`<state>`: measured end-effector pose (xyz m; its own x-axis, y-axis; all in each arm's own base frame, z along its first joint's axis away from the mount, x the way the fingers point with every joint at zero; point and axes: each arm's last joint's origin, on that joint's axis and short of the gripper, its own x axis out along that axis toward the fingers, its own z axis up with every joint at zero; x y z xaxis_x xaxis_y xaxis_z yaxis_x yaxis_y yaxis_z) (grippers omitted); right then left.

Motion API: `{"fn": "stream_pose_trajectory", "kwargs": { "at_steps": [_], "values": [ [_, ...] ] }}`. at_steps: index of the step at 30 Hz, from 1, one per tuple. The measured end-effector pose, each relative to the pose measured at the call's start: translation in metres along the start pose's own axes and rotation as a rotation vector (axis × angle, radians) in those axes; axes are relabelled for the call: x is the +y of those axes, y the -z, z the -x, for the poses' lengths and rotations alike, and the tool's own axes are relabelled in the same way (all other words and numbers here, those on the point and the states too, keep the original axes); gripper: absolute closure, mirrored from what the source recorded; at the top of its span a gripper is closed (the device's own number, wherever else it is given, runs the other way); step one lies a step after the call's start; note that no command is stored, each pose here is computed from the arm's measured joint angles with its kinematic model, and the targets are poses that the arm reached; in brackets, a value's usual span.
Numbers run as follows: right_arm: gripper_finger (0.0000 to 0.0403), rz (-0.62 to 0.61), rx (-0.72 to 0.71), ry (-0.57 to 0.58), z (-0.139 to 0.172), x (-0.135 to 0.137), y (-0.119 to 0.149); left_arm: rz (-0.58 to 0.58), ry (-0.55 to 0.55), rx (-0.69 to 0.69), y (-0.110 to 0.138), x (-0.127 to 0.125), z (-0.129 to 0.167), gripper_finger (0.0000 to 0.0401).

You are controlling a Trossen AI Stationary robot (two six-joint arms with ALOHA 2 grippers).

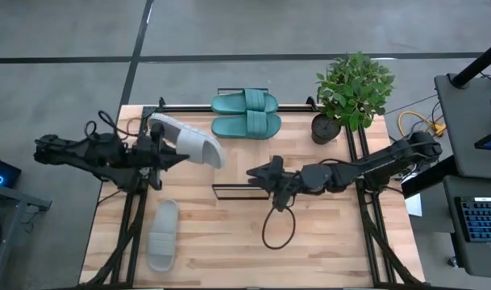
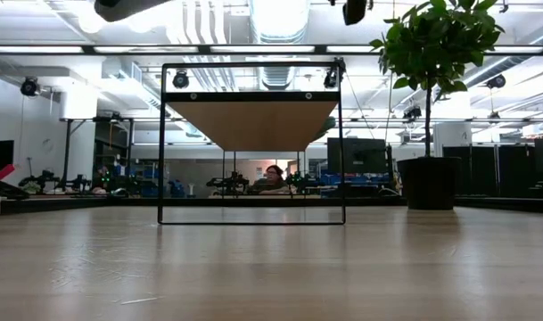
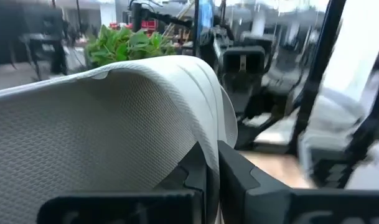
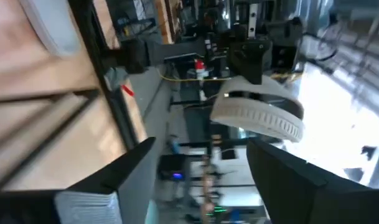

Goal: Pick and place slides into the shelf
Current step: Put the right gray slide on the shelf

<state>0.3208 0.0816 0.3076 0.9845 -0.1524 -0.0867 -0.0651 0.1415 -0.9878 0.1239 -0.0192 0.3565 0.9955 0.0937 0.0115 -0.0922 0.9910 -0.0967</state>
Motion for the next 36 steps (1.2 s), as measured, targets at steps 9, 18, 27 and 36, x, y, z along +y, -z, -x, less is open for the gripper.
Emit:
{"fn": "stream_pose_trajectory", "kwargs": {
  "at_steps": [9, 18, 27, 36],
  "values": [
    [0.0152, 0.186, 0.002, 0.061, -0.008, -0.02, -0.006, 0.195, -0.013, 0.059, 0.007, -0.004, -0.016, 0.0401],
    [0.0148, 0.429, 0.111, 0.022, -0.027, -0.02, -0.008, 0.187, 0.027, 0.105, 0.009, -0.01, -0.029, 0.0401],
    [0.0151, 0.518, 0.14, -0.016, -0.044, -0.013, -0.008, 0.185, 0.048, 0.115, 0.01, -0.011, -0.031, 0.0401],
    [0.017, 0.475, 0.125, 0.014, -0.049, -0.024, -0.01, 0.176, 0.057, 0.145, 0.013, -0.014, -0.04, 0.0401]
  ]
}}
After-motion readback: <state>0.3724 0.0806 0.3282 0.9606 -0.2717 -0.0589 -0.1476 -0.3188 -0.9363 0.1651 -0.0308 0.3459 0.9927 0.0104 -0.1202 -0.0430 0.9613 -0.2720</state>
